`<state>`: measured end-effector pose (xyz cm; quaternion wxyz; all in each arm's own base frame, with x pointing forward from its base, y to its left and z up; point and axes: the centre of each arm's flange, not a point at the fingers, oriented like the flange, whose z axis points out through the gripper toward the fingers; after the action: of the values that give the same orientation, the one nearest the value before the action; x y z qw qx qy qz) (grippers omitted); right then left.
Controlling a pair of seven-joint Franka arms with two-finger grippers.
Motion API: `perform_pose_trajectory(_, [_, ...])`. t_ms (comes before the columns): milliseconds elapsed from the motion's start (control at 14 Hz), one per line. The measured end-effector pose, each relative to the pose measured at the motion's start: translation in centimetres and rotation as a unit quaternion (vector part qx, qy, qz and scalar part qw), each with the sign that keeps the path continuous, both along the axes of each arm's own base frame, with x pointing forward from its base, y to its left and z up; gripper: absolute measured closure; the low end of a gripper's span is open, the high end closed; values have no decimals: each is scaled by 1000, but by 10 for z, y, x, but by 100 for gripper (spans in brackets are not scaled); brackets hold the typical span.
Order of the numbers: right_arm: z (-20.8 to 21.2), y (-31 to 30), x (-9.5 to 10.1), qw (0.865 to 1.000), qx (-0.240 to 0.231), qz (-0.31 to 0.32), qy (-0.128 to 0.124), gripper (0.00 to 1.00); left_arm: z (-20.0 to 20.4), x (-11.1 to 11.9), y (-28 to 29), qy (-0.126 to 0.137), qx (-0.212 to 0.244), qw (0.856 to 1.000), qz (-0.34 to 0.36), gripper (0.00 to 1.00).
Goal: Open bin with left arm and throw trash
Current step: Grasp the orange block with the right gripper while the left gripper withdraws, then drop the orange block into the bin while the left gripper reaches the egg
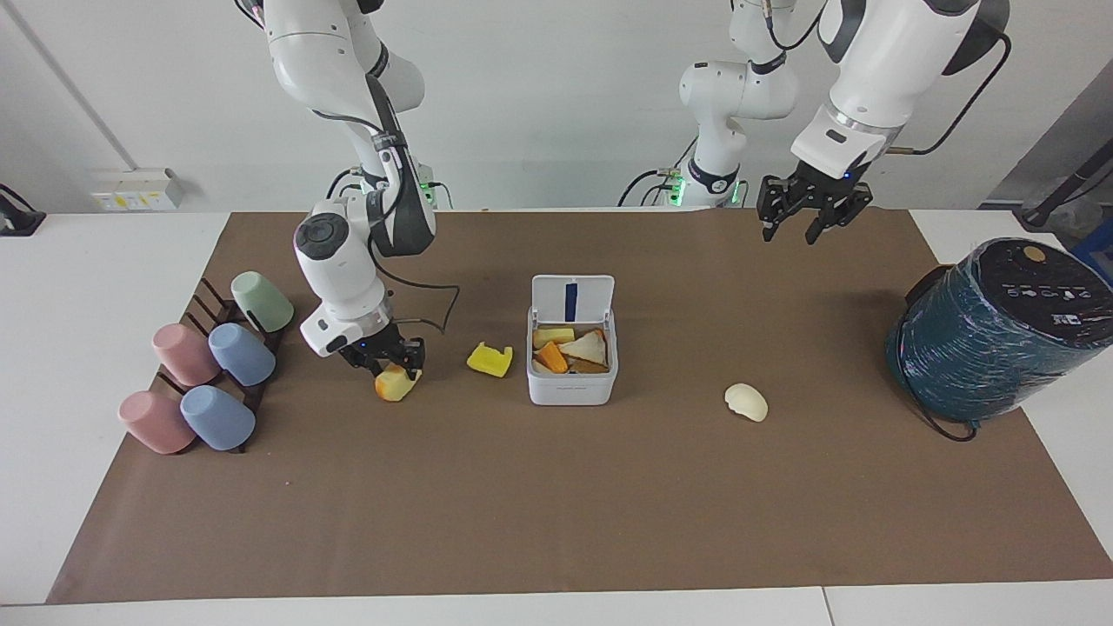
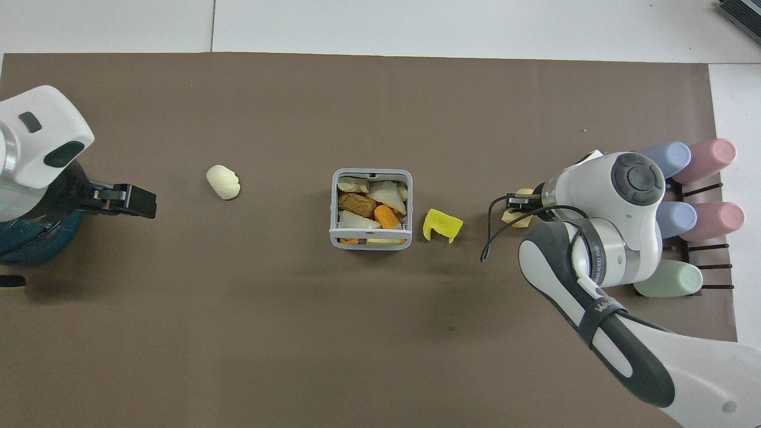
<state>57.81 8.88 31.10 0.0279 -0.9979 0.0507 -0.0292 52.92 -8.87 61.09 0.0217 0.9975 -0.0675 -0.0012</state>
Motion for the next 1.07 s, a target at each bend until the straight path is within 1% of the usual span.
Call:
perform_pose_trajectory(71, [1, 0, 1, 1000, 0, 0, -2, 65, 0, 2, 13, 0, 0, 1000, 0, 2])
perform_pose_trajectory(143, [4, 0, 3, 1000, 1, 0, -4, 76, -1, 3, 24, 0, 0, 1000, 3, 0])
perform_pose_trajectory(214, [11, 1, 6, 1000, 1, 0, -5, 85, -3, 4, 33, 1, 0, 1000, 7, 0])
perform_pose_trajectory(286, [21, 1, 11, 1000, 1, 0, -3, 90, -4, 5, 39, 2, 0, 1000, 9, 0])
perform_pose_trajectory(357, [37, 2, 17, 1000, 2, 1, 0, 92, -6, 6, 41, 0, 0, 1000, 11, 0])
perform_pose_trajectory(500, [87, 6, 31, 1000, 4, 0, 6, 92, -14, 11, 41, -18, 4, 1000, 11, 0])
perform_pose_trajectory(571, [113, 11, 36, 1000, 6, -9, 5, 92, -22, 15, 39, -32, 6, 999, 10, 0])
perform_pose_trajectory(714, [156, 38, 39, 999, 17, -28, -4, 92, -41, 20, 37, -47, 5, 999, 9, 0])
perform_pose_trajectory(786, [173, 61, 38, 999, 32, -41, -9, 92, -53, 22, 36, -54, 5, 999, 8, 0])
perform_pose_trajectory(857, [184, 83, 35, 996, 59, -60, -9, 92, -64, 24, 36, -64, 5, 998, 3, 0])
perform_pose_trajectory(1000, [193, 120, 29, 988, 119, -96, -4, 92, -81, 28, 39, -97, 8, 994, -41, 0])
perform_pose_trajectory(1071, [194, 137, 26, 984, 138, -110, -2, 92, -83, 31, 45, -117, 12, 991, -71, 0])
